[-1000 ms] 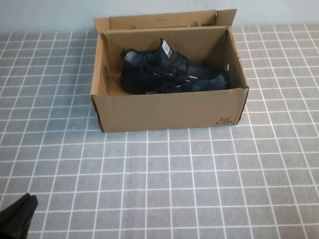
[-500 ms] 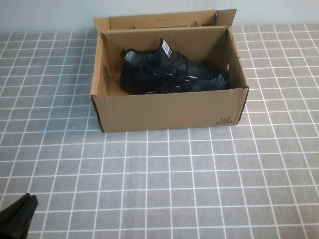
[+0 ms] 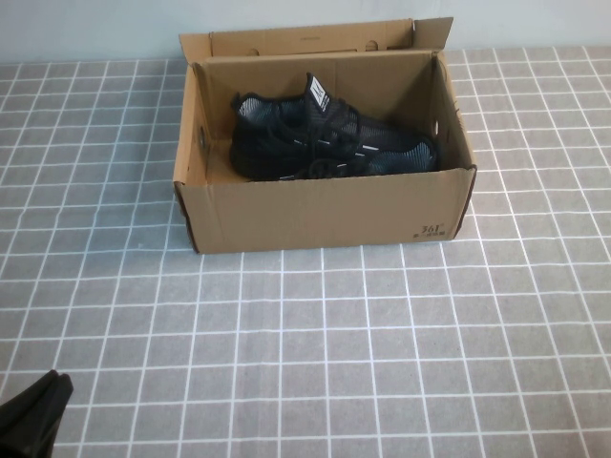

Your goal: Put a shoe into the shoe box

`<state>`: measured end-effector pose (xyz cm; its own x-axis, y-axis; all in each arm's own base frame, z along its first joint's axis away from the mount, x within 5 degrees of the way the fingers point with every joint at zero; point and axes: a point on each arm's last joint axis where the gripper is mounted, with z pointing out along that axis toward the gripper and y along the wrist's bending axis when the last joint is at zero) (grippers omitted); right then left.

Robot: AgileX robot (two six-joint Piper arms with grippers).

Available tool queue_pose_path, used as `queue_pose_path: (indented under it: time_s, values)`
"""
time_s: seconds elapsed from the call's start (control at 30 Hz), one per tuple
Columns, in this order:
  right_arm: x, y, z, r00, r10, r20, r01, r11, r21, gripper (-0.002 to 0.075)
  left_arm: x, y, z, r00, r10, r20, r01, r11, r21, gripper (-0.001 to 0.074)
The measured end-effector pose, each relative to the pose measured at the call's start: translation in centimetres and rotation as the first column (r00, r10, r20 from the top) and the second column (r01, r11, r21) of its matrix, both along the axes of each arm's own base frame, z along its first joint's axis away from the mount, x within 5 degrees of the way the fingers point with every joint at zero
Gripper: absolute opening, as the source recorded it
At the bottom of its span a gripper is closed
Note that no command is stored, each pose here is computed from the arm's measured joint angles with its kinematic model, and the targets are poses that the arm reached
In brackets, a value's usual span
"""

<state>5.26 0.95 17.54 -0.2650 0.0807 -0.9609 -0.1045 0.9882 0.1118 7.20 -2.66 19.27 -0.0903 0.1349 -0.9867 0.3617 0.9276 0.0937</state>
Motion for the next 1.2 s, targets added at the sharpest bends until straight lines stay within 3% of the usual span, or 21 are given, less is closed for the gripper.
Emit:
queue_pose_path:
  time_s: [0.23, 0.37, 0.67, 0.9, 1.2]
  values:
    - [0.0, 0.0, 0.0, 1.000, 0.000, 0.000, 0.000, 1.000, 0.000, -0.0017, 0.0, 0.0, 0.0, 1.000, 0.000, 0.001, 0.000, 1.000, 0.002, -0.0001]
    - [0.0, 0.0, 0.0, 1.000, 0.000, 0.000, 0.000, 1.000, 0.000, -0.0016, 0.0, 0.0, 0.1, 0.998, -0.016, 0.054, 0.011, 0.995, 0.100, -0.0001]
    - [0.0, 0.0, 0.0, 1.000, -0.001, 0.000, 0.001, 1.000, 0.002, -0.0016, -0.7, 1.6, 1.0, 0.971, 0.200, 0.133, -0.196, 0.980, -0.042, -0.0001]
    - [0.0, 0.0, 0.0, 1.000, -0.001, 0.000, 0.001, 1.000, 0.002, -0.0016, -1.6, 2.3, -0.5, 0.951, 0.309, -0.017, -0.310, 0.948, -0.072, -0.0001]
    - [0.0, 0.0, 0.0, 1.000, 0.000, -0.002, 0.000, 1.000, 0.002, -0.0016, -2.0, 2.3, -2.2, 0.931, 0.308, -0.197, -0.317, 0.948, -0.012, -0.0001]
